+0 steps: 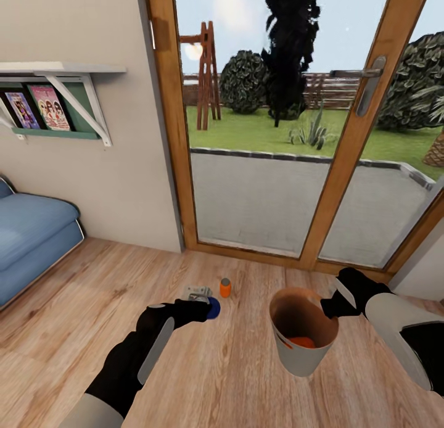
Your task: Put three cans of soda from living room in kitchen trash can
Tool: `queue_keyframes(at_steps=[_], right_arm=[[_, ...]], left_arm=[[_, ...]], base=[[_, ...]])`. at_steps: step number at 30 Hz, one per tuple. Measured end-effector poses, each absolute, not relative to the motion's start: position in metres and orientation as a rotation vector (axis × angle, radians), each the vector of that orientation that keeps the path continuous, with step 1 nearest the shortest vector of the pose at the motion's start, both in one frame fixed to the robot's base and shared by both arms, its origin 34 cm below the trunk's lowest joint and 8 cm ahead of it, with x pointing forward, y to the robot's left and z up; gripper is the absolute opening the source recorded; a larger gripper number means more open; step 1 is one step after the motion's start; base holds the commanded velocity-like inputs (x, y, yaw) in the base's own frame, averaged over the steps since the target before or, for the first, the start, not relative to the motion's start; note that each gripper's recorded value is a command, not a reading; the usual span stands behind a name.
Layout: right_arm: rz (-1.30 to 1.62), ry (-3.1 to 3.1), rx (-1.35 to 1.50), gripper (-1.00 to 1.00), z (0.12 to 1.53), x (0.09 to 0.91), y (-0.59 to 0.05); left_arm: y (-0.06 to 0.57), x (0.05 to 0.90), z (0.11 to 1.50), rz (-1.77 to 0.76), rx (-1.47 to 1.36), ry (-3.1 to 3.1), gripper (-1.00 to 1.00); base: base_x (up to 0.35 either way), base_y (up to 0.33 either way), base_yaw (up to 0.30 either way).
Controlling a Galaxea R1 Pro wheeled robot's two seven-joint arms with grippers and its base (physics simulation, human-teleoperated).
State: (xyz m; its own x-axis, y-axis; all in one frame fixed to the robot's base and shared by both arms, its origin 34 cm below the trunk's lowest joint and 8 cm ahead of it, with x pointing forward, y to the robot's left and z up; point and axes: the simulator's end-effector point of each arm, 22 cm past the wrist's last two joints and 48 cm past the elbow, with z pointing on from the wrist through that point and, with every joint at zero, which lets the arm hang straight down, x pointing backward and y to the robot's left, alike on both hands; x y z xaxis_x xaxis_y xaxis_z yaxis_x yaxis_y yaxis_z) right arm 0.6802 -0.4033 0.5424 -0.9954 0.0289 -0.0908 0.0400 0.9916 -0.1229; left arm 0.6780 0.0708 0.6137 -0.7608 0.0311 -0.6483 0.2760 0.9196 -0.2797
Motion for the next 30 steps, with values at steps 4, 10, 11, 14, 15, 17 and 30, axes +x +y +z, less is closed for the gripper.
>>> queue_keyframes(at_steps=[4,10,11,14,15,17,30], right_arm=[[-0.196,3.046,0.048,-1.00,0.542,0.680,-0.404],[-0.188,3.046,0.049,-1.00,0.542,0.681,-0.401],[-0.189,3.046,0.048,-1.00,0.542,0.681,-0.401],[-0.194,3.046,0.045,-1.00,0.542,0.680,-0.402],[-0.194,3.046,0.045,-1.00,0.542,0.681,-0.402],[-0.193,3.045,0.047,-1.00,0.542,0.681,-0.402],[-0.342,2.976,0.045,-1.00,0.572,0.696,-0.424]], left_arm=[[0.069,0.675,0.616,-0.481,0.232,2.413,-1.00],[0.062,0.671,0.635,-0.511,0.263,2.420,-1.00],[0.060,0.672,0.643,-0.516,0.269,2.406,-1.00],[0.056,0.679,0.671,-0.525,0.283,2.345,-1.00],[0.056,0.680,0.675,-0.524,0.285,2.337,-1.00],[0.055,0.682,0.682,-0.526,0.288,2.322,-1.00],[0.055,0.684,0.714,-0.531,0.294,2.315,-1.00]], base=[[0.000,0.000,0.000],[0.000,0.000,0.000],[0.000,0.000,0.000],[0.000,0.000,0.000],[0.000,0.000,0.000],[0.000,0.000,0.000],[0.000,0.000,0.000]])
